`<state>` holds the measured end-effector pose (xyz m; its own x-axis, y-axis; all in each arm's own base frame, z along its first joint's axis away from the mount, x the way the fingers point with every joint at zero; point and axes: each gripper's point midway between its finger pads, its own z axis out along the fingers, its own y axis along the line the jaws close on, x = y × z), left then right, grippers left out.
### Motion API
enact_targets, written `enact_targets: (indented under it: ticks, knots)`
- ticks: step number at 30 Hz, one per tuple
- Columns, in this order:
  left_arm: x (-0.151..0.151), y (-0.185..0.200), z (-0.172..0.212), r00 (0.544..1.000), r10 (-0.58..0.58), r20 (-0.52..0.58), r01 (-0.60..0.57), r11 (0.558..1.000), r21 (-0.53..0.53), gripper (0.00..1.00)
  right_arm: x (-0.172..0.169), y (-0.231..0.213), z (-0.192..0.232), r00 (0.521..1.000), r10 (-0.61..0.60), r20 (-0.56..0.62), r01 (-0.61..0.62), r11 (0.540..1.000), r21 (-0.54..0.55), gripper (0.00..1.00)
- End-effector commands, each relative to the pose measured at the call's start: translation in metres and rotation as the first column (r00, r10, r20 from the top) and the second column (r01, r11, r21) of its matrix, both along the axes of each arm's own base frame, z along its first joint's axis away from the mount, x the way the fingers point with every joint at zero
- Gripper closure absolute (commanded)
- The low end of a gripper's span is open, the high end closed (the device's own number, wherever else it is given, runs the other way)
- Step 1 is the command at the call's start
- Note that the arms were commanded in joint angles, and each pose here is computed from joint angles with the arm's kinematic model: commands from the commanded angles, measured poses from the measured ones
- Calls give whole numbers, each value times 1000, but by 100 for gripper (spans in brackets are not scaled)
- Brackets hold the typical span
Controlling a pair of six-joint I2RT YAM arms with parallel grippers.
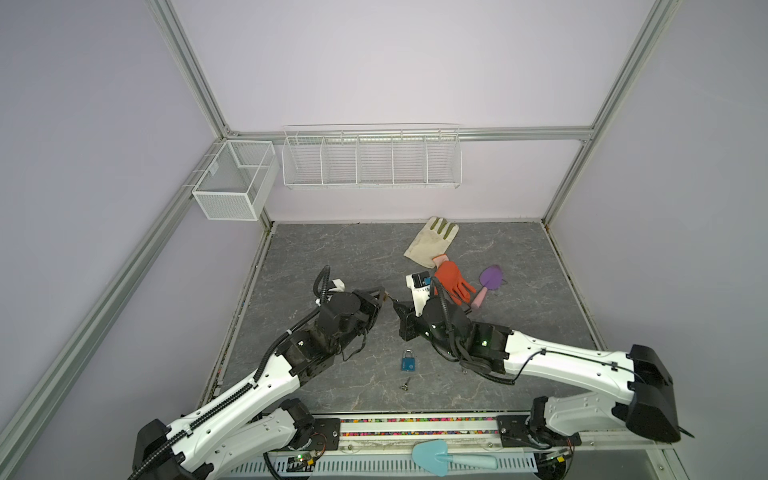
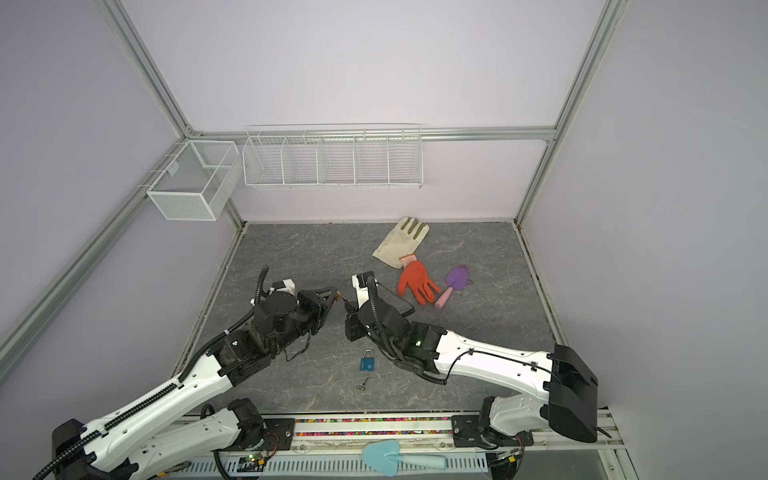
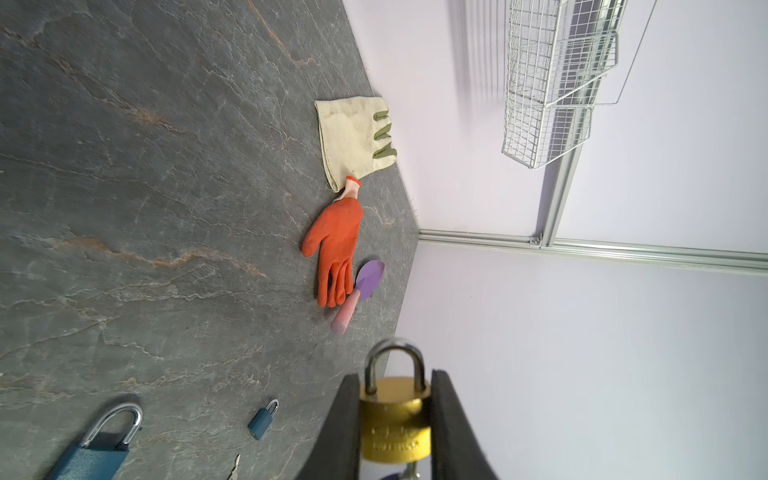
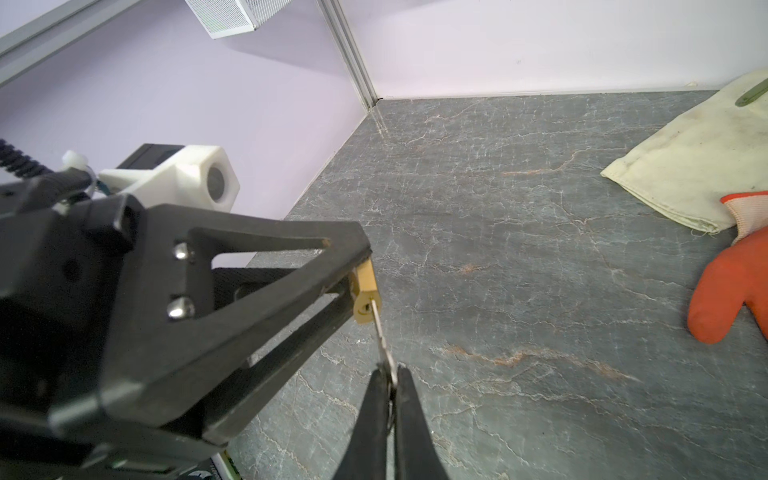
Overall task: Unlock with the key
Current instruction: 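Push the silver key with the right gripper into the padlock's keyhole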
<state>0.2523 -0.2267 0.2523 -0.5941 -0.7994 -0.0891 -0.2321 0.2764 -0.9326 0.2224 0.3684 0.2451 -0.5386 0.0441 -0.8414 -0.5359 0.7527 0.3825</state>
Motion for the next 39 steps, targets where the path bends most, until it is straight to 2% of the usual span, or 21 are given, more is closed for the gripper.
enact_targets:
  ticks: [1,13,17,39]
  knots:
    - [0,-5,5,1000,-9,6,9,999,-34,100,1,6,3,1000,3,13,-3,1000,-9,94]
    - [1,0,5,1000,11,4,-11,1000,-18,100,-4,-2,15,999,-5,42,5,1000,-3,94]
    - [1,-1,8,1000,7,11,-7,1000,-23,100,1,-4,11,998,-27,52,29,999,-38,94]
    - [1,-7,15,1000,-10,16,11,998,-56,100,0,3,4,999,-11,39,13,999,-45,94]
